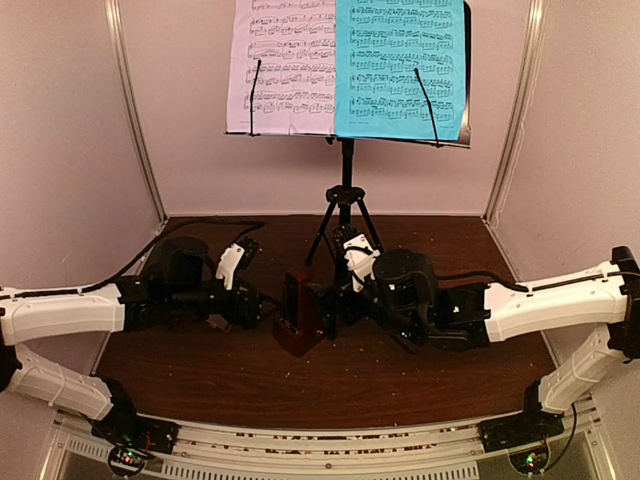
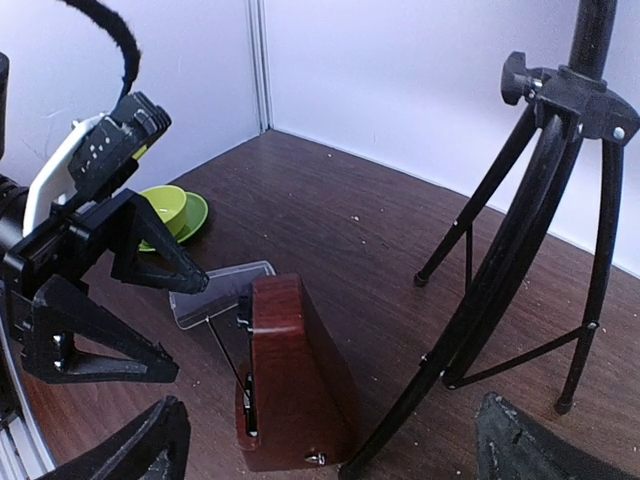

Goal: Set up the instrument practice props

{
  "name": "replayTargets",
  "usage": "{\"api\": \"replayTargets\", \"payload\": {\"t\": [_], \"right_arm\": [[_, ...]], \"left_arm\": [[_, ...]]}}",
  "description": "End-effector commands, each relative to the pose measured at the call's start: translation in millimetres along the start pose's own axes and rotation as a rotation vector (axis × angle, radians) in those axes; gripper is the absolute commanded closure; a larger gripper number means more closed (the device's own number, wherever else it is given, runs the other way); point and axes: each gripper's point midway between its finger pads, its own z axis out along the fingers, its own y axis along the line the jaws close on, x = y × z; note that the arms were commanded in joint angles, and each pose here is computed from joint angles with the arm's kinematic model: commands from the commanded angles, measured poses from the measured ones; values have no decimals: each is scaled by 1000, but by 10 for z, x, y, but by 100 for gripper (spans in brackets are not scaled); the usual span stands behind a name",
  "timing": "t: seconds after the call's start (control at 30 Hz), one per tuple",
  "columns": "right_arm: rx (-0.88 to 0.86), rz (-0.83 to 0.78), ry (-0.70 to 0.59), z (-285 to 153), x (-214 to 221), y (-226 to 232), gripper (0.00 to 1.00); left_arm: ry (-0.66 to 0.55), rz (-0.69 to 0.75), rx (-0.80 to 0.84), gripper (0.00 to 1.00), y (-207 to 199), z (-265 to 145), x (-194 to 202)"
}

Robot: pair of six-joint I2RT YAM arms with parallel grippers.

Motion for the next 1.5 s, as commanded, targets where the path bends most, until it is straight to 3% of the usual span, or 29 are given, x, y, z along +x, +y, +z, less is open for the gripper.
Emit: {"api": "replayTargets", "payload": {"t": [0.0,0.6,0.93,1.2,1.47], "right_arm": [[56,16,16,-113,53,-184,0],[132,48,20,-207,23,-367,0],[145,39,35,-162,-40,-344,0],[158,30,13,-146,-171,-353,0],[175,48,-16,-202,-241,-424,0]], "left_arm": [[-54,45,0,15,-110,112,-308],[-90,-99,-149,25,500,203,-377],[-35,-199,-271,26,1260,172,-198],[-59,-202,-352,26,1720,-45,-426],[-141,-203,-432,23,2047,-446,-972]]}}
